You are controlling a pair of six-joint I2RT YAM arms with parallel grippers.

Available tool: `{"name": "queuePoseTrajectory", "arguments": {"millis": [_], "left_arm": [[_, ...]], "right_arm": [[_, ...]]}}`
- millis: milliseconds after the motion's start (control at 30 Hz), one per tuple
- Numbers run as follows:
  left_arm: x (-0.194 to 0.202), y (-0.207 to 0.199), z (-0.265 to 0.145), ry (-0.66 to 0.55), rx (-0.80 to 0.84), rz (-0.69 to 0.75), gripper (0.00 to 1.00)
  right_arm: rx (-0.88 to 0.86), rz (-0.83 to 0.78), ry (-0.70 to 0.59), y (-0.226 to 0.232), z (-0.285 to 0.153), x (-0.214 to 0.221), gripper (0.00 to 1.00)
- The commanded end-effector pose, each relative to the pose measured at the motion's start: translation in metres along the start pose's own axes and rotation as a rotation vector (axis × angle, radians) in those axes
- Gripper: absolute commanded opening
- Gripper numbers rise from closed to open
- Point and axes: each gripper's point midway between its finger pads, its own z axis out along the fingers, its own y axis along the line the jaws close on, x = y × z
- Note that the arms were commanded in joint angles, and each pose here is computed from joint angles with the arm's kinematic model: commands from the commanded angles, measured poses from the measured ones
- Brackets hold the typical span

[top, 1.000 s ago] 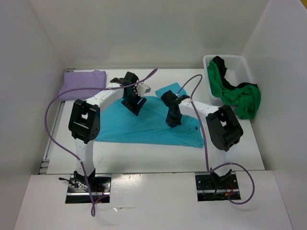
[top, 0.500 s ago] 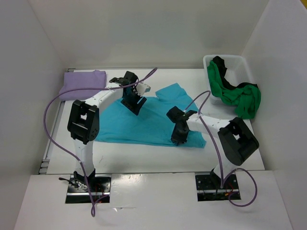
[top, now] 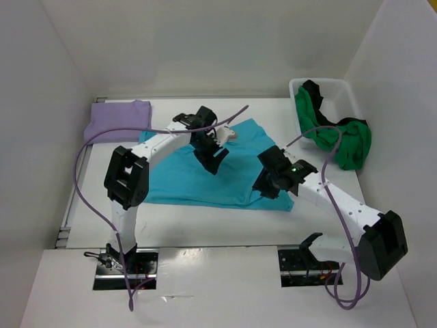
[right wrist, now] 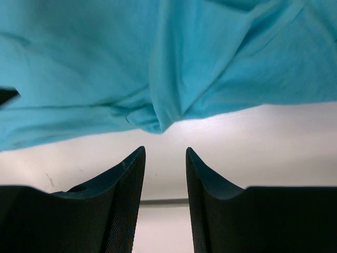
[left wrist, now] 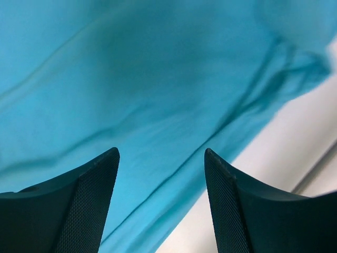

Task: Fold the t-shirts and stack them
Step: Fold the flattened tshirt in 1/3 of the way

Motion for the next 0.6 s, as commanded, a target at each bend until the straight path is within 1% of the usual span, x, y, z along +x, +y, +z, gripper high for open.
{"name": "queuePoseTrajectory", "arguments": {"millis": [0, 100, 133, 200, 233, 267, 300, 367, 400, 433, 500, 567], "left_arm": [[-0.026, -0.038, 0.005, -0.048, 0.147, 0.093, 0.73], [-0.035, -0.052, 0.027, -0.025, 0.196, 0.119, 0.73], [-0.033, -0.054, 0.039, -0.003, 0.206, 0.105, 0.73], [-0.044, -0.058, 0.045, -0.018, 0.217, 0.110, 0.73], [-0.042, -0.061, 0.052, 0.002, 0.226, 0.101, 0.73], [-0.045, -0.062, 0.049, -0.001, 0.225, 0.089, 0.73], [-0.048, -0.056, 0.048, -0.001, 0.190, 0.094, 0.73], [-0.049, -0.049, 0.046, -0.009, 0.136, 0.091, 0.73], [-0.051, -0.038, 0.034, -0.029, 0.078, 0.081, 0.73], [-0.043, -0.032, 0.036, -0.026, 0.059, 0.062, 0.73], [-0.039, -0.021, 0.023, -0.043, 0.034, 0.041, 0.73], [-0.032, -0.014, 0.020, -0.037, 0.028, 0.020, 0.73]], "right_arm": [[0.053, 0.047, -0.073, -0.012, -0.003, -0.030, 0.42], [0.062, 0.063, -0.116, -0.017, 0.001, -0.050, 0.42], [0.080, 0.078, -0.122, -0.024, 0.007, -0.056, 0.42], [0.080, 0.074, -0.133, -0.026, 0.014, -0.068, 0.42], [0.068, 0.072, -0.140, -0.021, 0.023, -0.075, 0.42], [0.060, 0.067, -0.139, -0.018, 0.027, -0.079, 0.42], [0.042, 0.039, -0.153, -0.008, 0.026, -0.088, 0.42], [0.069, 0.008, -0.121, -0.002, 0.042, -0.091, 0.42], [0.056, -0.006, -0.112, 0.008, 0.044, -0.095, 0.42], [0.086, -0.033, -0.088, 0.005, 0.059, -0.094, 0.44], [0.089, -0.052, -0.066, 0.011, 0.069, -0.092, 0.45], [0.106, -0.065, -0.040, 0.010, 0.082, -0.089, 0.46]]}}
